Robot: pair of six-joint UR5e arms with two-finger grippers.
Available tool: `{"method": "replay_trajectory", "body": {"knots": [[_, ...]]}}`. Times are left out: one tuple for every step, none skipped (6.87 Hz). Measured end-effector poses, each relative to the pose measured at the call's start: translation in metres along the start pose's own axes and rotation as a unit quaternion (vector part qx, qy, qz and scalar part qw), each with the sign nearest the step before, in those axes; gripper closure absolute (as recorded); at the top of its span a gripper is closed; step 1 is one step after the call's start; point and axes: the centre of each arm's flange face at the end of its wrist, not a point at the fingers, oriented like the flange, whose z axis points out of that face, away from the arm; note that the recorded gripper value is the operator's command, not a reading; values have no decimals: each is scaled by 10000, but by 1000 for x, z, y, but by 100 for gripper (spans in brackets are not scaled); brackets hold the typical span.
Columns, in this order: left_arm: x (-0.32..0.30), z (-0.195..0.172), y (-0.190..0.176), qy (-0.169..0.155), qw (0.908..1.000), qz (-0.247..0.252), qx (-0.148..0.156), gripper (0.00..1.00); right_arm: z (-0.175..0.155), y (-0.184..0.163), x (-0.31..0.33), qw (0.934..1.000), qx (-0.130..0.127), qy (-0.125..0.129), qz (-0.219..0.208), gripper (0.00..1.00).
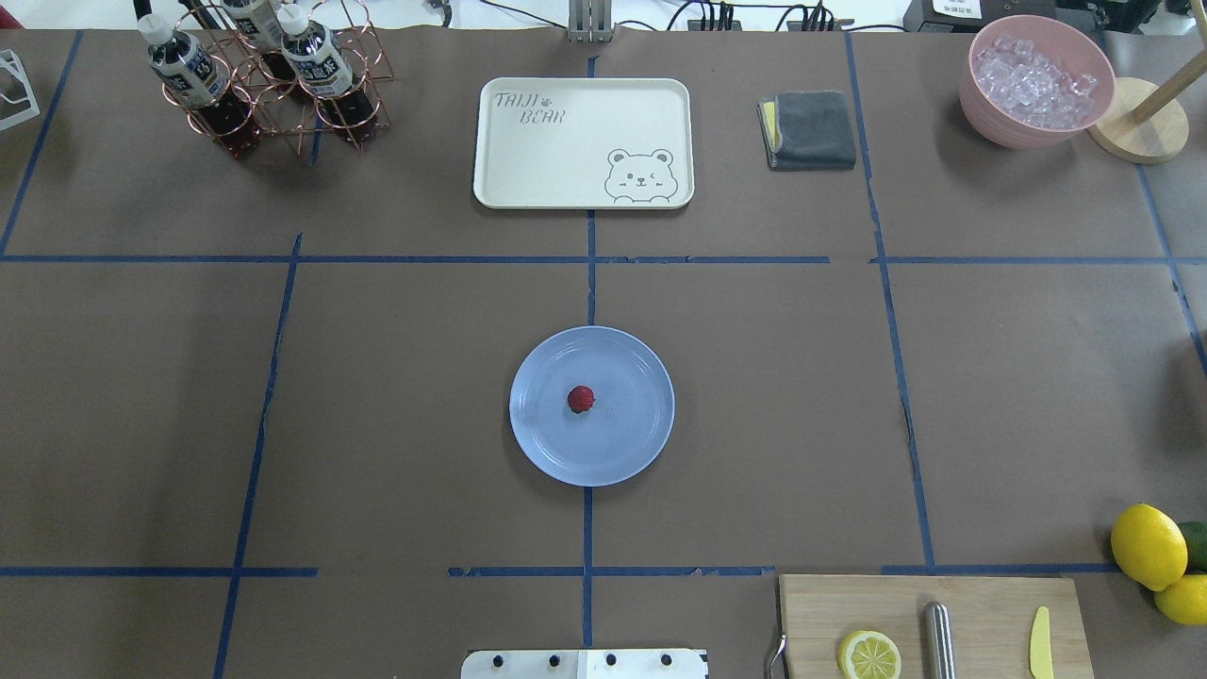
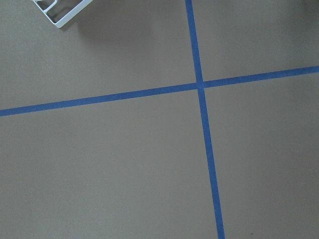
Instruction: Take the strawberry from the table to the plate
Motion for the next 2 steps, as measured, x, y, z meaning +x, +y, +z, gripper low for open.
{"method": "replay_trajectory", "body": {"knots": [[0, 0, 0, -1, 10000, 6, 6, 0, 0, 0, 0, 10000, 4, 2, -5, 0], [0, 0, 0, -1, 10000, 8, 8, 0, -1, -1, -1, 10000, 8, 4, -9, 0]]}}
